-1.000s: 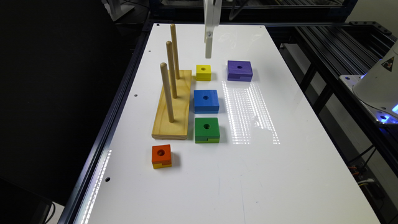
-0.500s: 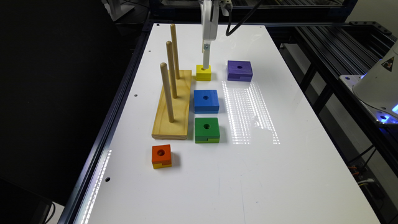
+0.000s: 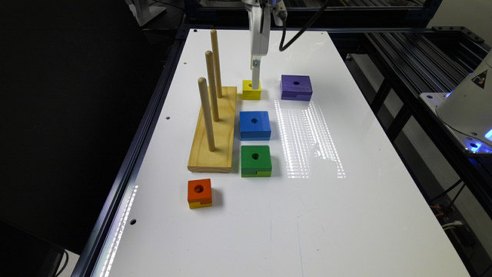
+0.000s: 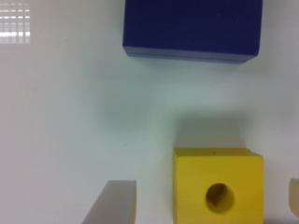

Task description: Pick up yellow block.

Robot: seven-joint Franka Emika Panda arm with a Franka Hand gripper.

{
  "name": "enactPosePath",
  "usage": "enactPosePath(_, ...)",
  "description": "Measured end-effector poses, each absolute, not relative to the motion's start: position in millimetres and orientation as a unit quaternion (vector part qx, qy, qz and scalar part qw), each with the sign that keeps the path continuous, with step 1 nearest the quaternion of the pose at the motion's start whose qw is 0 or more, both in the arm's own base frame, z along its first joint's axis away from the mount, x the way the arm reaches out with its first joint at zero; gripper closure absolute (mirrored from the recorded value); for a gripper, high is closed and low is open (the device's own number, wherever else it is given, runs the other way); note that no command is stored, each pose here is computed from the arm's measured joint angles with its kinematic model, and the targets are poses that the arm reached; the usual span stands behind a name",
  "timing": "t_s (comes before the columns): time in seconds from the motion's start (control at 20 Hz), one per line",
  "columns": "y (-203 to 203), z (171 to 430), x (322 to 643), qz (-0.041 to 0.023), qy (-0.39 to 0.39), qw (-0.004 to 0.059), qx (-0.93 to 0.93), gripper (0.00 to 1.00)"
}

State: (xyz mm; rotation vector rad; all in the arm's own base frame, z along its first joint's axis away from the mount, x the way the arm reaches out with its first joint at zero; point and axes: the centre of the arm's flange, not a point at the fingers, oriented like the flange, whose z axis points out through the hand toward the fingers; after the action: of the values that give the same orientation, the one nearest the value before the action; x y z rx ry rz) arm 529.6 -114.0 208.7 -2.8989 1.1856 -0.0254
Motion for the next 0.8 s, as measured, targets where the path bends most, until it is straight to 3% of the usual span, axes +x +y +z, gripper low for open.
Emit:
enactPosePath(0.4, -113.5, 192.5, 528.1, -0.005, 0.379, 0.0049, -0.926, 0.0)
enactPosePath(0.6, -113.3, 177.1, 527.6, -0.0083, 0.379, 0.0062, -0.925, 0.0)
enactPosePath(0.8, -112.1, 178.3, 530.1, -0.0121, 0.378, 0.0075, -0.926, 0.0)
